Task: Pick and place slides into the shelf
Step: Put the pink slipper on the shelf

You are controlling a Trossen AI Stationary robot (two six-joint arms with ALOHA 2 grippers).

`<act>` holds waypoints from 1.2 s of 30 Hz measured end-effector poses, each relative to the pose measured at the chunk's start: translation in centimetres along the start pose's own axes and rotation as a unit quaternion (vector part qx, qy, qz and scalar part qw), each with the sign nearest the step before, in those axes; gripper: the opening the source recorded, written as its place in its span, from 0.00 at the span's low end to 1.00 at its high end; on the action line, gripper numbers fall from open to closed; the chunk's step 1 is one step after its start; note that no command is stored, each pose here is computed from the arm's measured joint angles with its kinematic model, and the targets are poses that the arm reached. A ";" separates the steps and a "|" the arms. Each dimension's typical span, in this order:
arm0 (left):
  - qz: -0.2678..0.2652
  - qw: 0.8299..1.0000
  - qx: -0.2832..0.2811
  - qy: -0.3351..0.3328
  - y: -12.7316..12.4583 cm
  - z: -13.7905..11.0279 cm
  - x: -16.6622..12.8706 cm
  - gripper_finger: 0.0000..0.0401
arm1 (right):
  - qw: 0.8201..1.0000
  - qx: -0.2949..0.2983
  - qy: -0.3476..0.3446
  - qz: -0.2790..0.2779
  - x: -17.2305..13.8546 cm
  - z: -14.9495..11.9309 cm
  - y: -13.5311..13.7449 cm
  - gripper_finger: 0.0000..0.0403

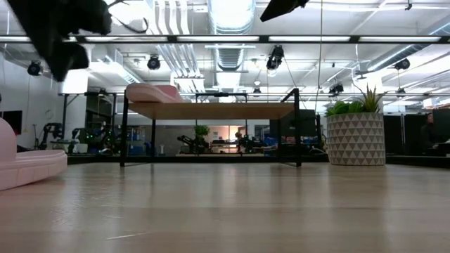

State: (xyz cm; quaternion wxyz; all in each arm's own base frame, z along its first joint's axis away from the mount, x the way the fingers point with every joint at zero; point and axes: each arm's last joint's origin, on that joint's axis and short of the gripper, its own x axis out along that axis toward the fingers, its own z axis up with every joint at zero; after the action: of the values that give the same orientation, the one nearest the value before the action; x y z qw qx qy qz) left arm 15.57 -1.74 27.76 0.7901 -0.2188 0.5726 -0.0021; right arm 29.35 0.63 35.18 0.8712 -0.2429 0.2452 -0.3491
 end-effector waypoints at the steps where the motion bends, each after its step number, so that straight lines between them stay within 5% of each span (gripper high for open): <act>1: 0.000 1.000 -0.001 0.011 -0.1 -0.3 0.5 0.58 | 1.000 0.000 0.000 0.000 0.0 0.0 0.0 0.15; 22: -0.124 0.991 0.004 0.058 -3.7 -2.9 9.6 0.58 | 1.000 0.000 0.001 0.000 0.0 0.0 0.0 0.15; 36: -0.083 0.989 0.010 0.119 -4.5 -2.9 13.6 0.58 | 1.000 -0.002 0.002 0.000 0.0 -0.1 0.0 0.15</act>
State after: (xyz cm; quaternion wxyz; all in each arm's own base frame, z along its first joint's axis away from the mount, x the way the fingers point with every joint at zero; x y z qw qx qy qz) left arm 18.72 -10.27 16.27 0.7159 -0.2555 0.6422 -0.0991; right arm 29.33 0.61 35.13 0.8702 -0.2439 0.2481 -0.3490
